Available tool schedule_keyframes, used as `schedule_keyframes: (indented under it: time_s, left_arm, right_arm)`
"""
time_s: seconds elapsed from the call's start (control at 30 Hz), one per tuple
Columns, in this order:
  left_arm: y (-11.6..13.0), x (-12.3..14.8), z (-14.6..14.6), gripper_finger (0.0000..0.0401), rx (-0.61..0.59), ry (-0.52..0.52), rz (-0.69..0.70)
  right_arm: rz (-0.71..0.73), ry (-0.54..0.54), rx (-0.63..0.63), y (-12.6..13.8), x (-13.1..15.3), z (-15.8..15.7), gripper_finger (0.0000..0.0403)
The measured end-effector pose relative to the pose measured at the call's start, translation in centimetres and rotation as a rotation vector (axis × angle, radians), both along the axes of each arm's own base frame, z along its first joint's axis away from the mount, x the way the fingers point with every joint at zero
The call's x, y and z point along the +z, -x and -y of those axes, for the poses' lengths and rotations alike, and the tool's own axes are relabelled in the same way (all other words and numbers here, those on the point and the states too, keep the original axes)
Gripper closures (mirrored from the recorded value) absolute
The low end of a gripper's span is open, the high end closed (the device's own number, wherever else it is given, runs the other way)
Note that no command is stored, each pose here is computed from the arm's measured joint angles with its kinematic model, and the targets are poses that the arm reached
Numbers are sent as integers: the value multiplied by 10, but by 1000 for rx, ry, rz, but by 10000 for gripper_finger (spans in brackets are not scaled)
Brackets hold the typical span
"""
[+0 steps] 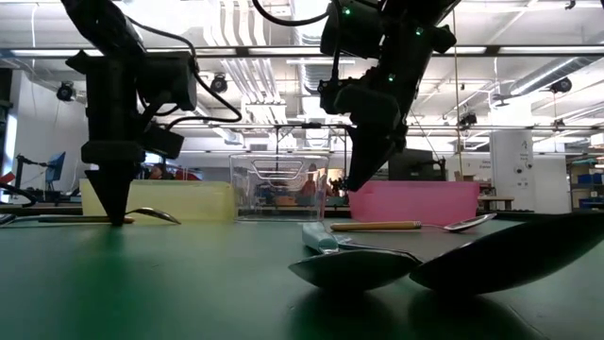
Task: Sort silverware by color (type)
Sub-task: Put the blue spoon into the yellow bin
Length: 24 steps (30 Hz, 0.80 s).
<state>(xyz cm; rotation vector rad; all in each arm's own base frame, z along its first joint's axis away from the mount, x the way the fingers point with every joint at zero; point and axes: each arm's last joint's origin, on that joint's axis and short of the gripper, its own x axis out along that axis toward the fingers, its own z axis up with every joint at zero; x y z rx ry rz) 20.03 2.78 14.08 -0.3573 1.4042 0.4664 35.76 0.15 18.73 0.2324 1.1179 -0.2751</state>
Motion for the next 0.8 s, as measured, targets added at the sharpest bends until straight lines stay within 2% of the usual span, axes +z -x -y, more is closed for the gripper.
schedule_keyframes:
  time_s: [0.27,0.47,0.8]
  left_arm:
    - [0,0,0,332,-4,5,4]
    - [0,0,0,390,-4,5,3]
    - [2,6,0,398,-27,-2,25]
  right_arm:
    - [0,0,1,0,0,0,394]
    - [0,1,1,0,0,0,394]
    - [0,4,8,0,0,0,394]
